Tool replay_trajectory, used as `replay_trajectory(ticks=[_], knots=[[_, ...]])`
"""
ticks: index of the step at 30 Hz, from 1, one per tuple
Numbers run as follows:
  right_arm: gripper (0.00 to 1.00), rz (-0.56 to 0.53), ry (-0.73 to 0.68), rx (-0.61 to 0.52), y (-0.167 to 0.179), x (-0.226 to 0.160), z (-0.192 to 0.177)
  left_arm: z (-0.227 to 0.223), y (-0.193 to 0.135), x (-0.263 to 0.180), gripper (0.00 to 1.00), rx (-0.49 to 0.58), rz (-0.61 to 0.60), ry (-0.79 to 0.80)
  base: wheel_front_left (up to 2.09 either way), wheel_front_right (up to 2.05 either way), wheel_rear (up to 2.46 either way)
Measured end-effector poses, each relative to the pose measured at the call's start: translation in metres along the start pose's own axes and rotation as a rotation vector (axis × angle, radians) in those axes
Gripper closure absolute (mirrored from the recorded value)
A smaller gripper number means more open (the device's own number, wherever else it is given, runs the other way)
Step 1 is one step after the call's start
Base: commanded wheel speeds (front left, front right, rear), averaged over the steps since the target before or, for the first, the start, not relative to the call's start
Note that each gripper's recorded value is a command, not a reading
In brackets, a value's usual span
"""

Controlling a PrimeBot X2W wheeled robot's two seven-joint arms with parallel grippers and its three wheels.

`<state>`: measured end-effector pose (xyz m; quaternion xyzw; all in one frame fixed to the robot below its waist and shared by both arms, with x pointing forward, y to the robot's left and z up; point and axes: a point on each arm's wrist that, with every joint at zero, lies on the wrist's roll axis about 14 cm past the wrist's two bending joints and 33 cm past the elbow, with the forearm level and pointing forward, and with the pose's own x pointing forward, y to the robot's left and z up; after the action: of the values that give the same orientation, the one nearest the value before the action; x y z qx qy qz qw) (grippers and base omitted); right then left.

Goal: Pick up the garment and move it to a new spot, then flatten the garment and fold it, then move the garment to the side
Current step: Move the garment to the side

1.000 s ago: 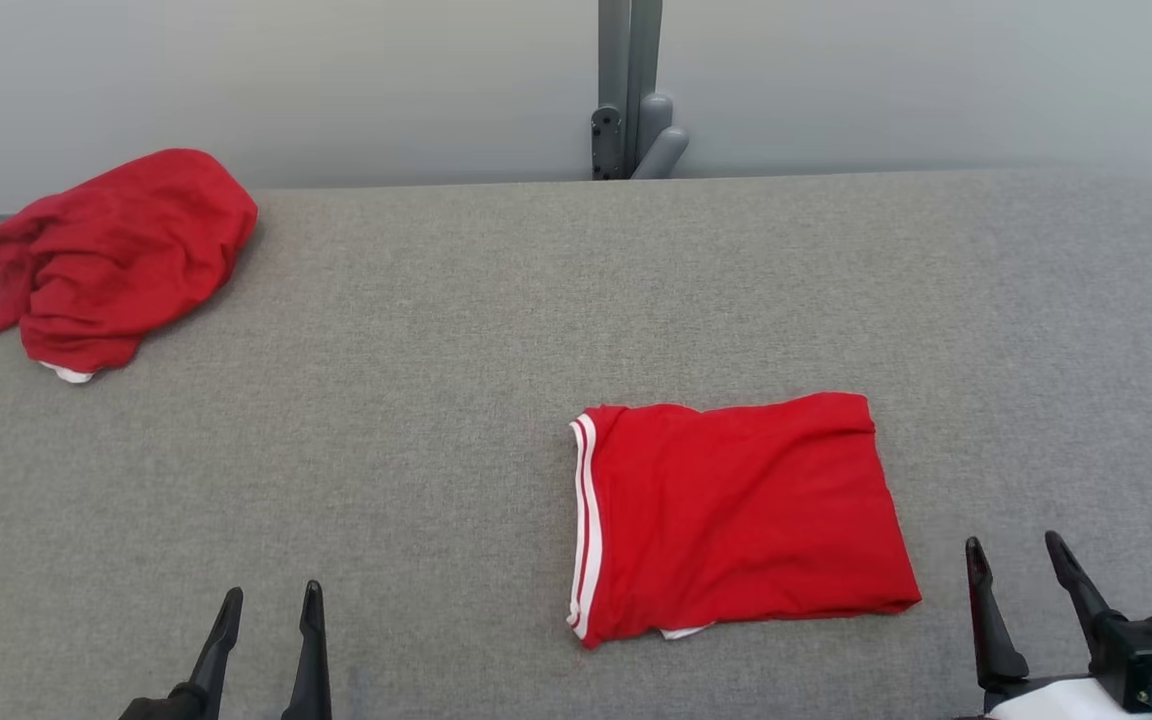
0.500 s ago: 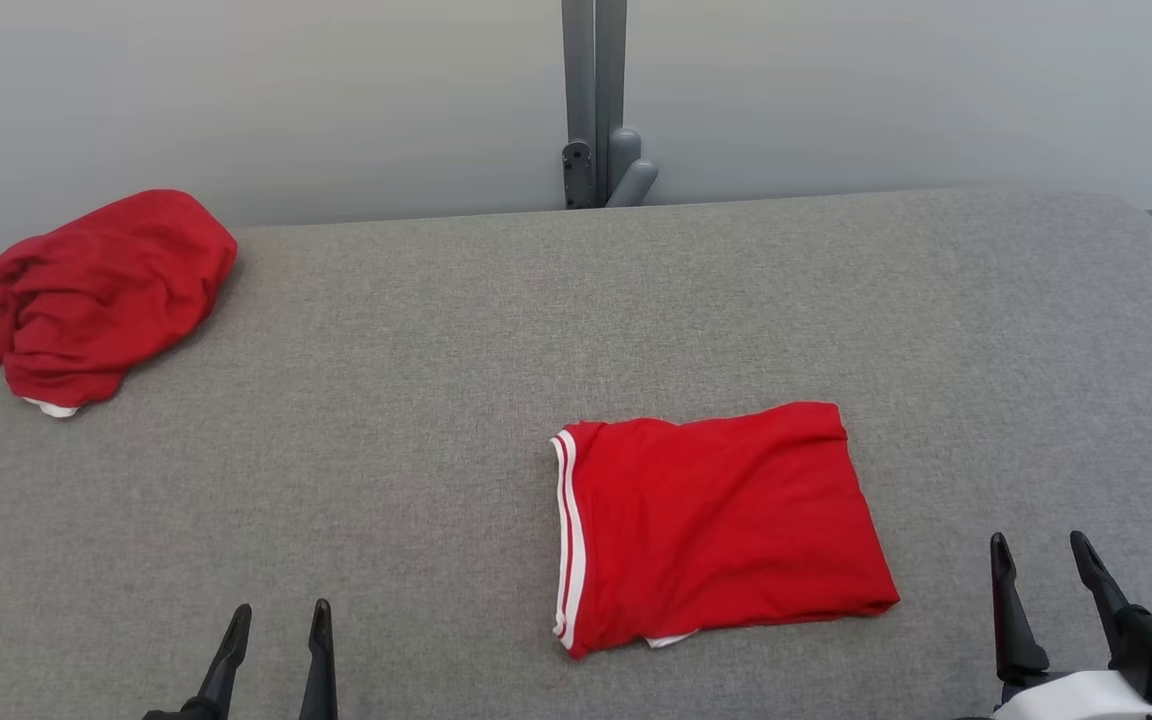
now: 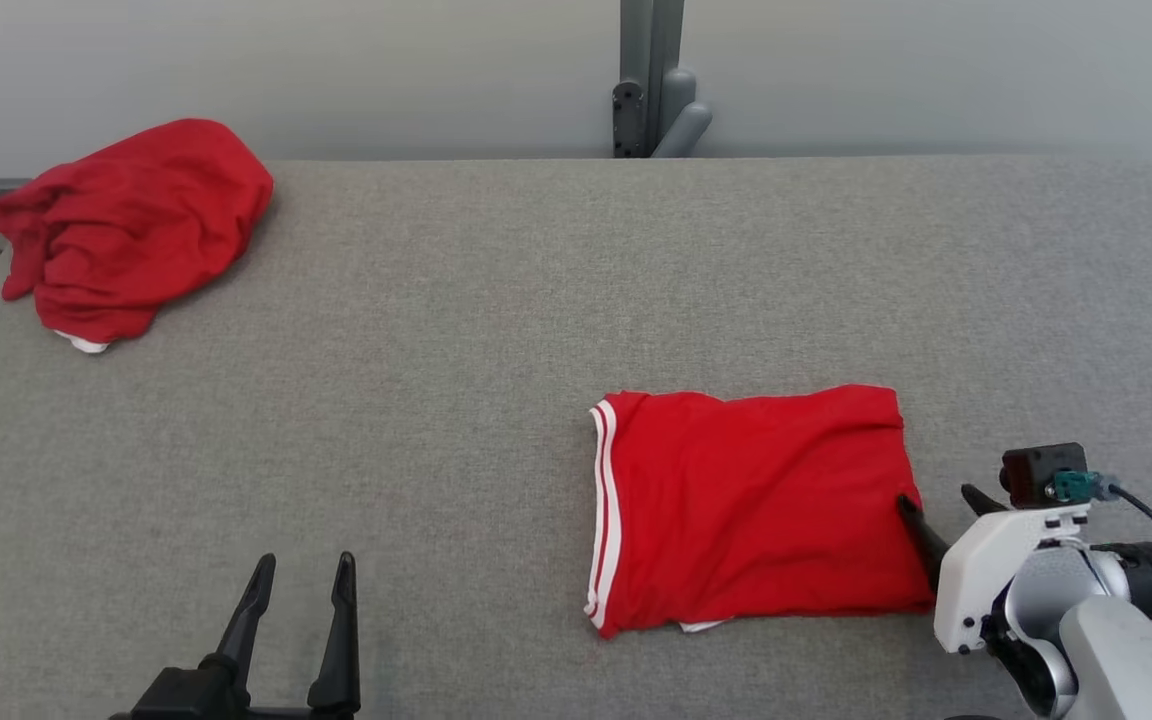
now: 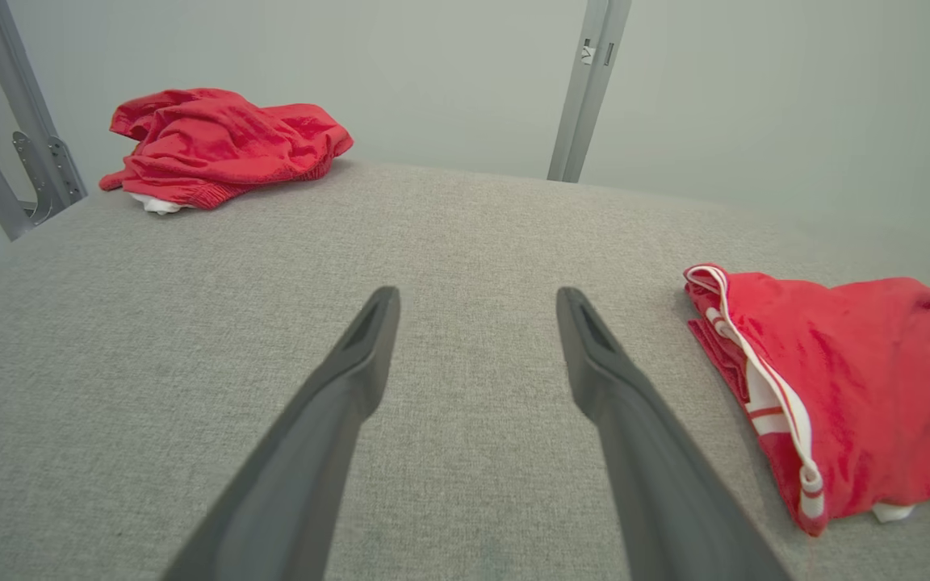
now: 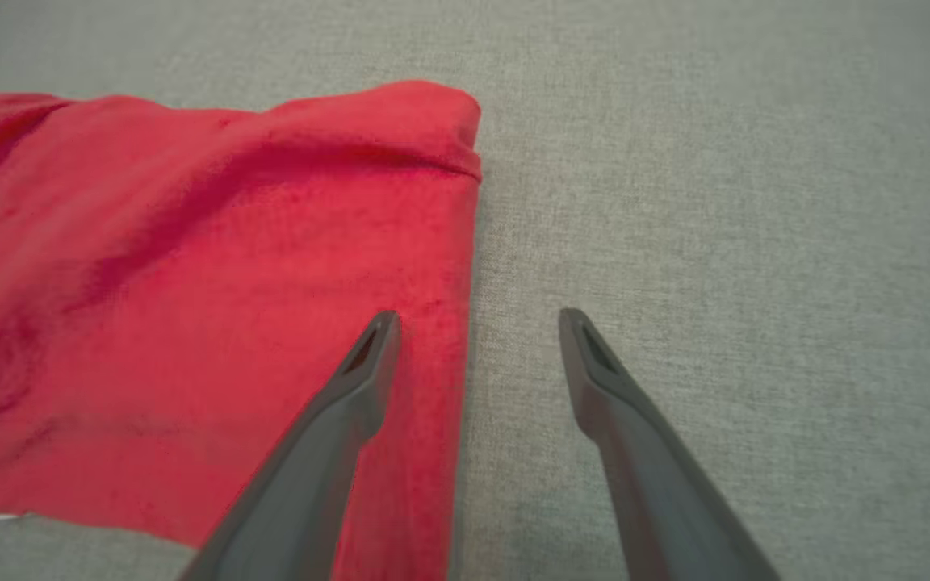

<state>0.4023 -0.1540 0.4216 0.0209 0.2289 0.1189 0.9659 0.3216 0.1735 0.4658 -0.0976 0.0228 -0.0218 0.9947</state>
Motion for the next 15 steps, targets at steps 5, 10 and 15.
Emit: replay_trajectory(ticks=[5, 10, 15], knots=[[0.00, 0.048, 0.181, 0.016, 0.010, 0.022, -0.026, -0.007, 0.013, -0.003, 0.00, -0.007, 0.048, 0.026, 0.00, 0.00, 0.00], [0.96, 0.102, 0.233, 0.104, 0.026, 0.039, -0.033, -0.013, 0.021, -0.002, 0.00, -0.006, 0.074, 0.049, 0.00, 0.00, 0.00], [1.00, 0.118, 0.207, 0.186, 0.029, 0.046, -0.022, -0.005, 0.020, 0.010, 0.00, -0.007, 0.064, 0.023, 0.00, 0.00, 0.00]])
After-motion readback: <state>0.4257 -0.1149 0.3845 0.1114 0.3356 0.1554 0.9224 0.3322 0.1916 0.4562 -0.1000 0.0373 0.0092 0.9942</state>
